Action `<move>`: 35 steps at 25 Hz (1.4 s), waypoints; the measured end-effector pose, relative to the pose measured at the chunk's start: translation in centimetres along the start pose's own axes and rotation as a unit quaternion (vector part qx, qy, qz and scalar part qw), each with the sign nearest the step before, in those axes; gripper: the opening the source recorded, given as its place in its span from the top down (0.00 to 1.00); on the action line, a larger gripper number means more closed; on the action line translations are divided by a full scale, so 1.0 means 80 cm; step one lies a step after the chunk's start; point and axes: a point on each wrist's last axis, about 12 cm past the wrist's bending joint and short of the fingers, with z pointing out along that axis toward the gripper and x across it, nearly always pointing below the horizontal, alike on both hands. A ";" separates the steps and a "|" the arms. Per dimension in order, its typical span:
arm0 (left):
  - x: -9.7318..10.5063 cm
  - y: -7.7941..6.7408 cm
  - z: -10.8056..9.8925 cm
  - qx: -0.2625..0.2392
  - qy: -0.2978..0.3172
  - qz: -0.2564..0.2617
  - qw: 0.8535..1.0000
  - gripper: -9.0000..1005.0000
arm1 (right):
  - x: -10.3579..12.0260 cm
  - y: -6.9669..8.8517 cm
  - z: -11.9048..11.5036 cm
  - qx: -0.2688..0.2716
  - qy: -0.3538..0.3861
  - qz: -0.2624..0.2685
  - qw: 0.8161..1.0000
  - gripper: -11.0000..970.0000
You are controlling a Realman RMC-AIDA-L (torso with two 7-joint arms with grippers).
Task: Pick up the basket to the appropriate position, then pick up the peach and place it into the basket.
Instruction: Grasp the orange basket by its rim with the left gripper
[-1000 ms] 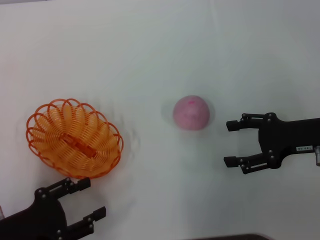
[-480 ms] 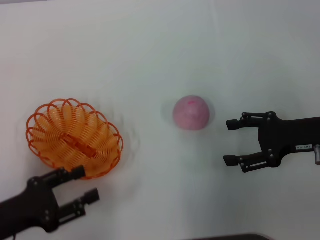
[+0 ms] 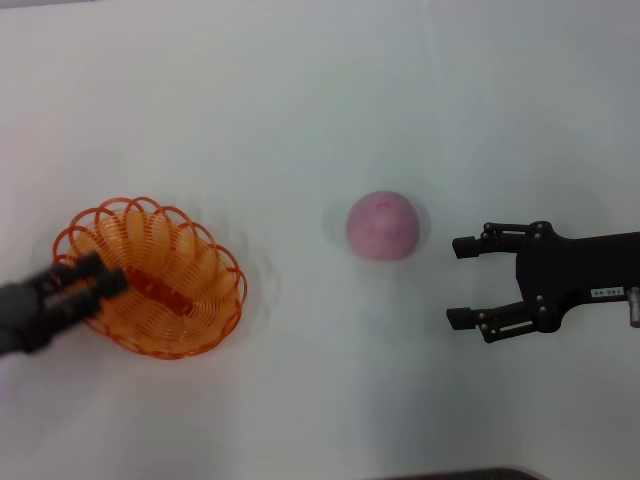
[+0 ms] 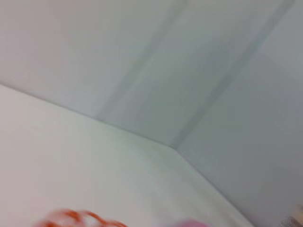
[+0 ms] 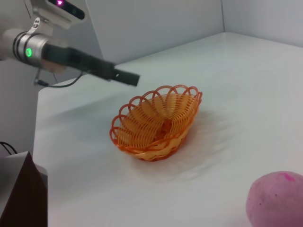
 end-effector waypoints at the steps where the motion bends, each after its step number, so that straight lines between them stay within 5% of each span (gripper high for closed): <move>1: -0.003 0.004 -0.002 -0.014 -0.007 -0.001 1.000 0.31 | 0.000 0.000 0.000 0.000 0.000 0.000 1.000 0.03; 7: -0.025 0.032 -0.008 -0.116 -0.011 0.012 0.993 0.31 | -0.001 -0.001 0.001 0.001 0.001 0.001 1.000 0.03; 12: -0.048 0.036 -0.007 -0.157 0.005 0.074 0.985 0.31 | -0.002 -0.002 0.001 0.001 0.001 0.005 1.000 0.03; 20: -0.083 0.035 0.002 -0.152 0.062 0.150 0.975 0.31 | -0.003 -0.004 -0.001 0.002 0.002 0.004 1.000 0.03; 35: -0.137 0.026 0.046 -0.142 0.219 0.198 0.945 0.31 | -0.004 -0.006 -0.003 0.004 0.003 0.007 1.000 0.03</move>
